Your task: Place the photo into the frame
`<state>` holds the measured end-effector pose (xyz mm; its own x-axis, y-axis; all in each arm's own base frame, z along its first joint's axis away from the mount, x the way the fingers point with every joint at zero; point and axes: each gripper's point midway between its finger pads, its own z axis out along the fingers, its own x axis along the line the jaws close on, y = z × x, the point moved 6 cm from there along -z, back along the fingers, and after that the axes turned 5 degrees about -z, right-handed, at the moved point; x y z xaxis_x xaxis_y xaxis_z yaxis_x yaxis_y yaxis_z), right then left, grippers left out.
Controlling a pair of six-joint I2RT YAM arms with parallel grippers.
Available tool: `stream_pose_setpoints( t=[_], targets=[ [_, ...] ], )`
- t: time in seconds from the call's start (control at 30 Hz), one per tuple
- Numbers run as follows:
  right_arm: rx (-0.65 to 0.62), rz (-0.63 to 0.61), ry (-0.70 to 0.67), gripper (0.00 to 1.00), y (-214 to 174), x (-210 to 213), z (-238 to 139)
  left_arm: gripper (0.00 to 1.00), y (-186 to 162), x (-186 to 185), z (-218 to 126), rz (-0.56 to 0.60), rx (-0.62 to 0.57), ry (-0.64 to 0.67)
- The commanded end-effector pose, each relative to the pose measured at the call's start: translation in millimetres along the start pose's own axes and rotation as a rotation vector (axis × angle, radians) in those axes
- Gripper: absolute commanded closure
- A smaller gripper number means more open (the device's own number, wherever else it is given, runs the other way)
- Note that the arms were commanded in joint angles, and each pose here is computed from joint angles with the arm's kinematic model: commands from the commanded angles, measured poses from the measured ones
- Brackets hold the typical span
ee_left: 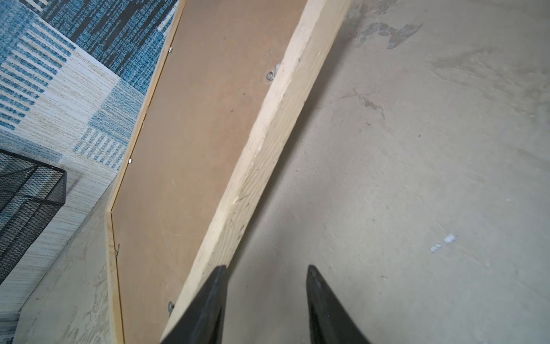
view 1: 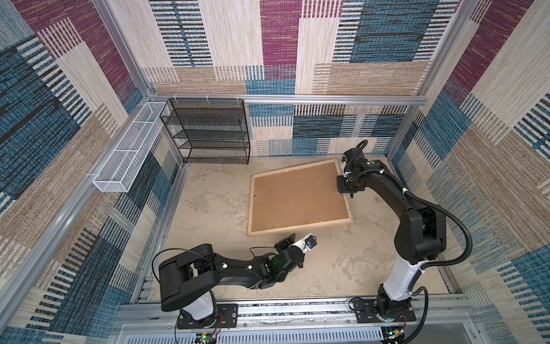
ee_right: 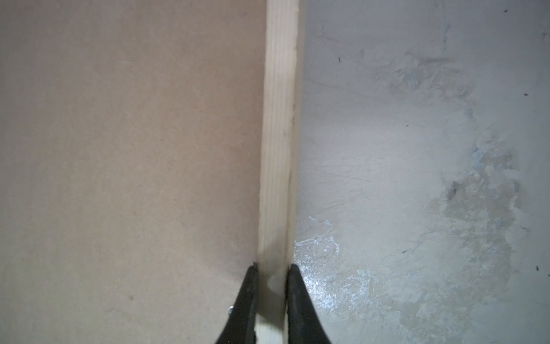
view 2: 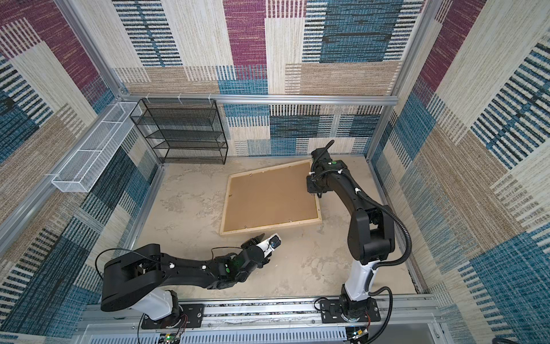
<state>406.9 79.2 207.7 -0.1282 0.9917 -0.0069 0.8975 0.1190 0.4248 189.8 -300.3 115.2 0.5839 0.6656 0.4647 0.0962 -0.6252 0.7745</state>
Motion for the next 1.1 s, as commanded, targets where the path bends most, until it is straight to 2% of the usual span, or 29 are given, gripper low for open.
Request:
stream_pose_setpoints(
  t=[0.0,0.1,0.3,0.63,1.07],
  targets=[
    [-0.071,0.006,0.047,0.94,12,8,-16,0.54,8,-1,9,-0.007,-0.022,0.043],
    [-0.070,0.000,0.056,0.94,10,11,-17,0.55,8,-3,22,0.030,-0.011,0.105],
    [-0.074,-0.008,0.060,0.94,9,15,-20,0.57,8,6,43,0.029,-0.018,0.172],
    [-0.055,-0.006,0.050,0.95,-2,14,-19,0.62,11,24,53,0.099,-0.054,0.346],
    [-0.041,-0.002,0.043,0.96,-2,14,-7,0.62,15,33,39,0.095,-0.093,0.335]
  ],
)
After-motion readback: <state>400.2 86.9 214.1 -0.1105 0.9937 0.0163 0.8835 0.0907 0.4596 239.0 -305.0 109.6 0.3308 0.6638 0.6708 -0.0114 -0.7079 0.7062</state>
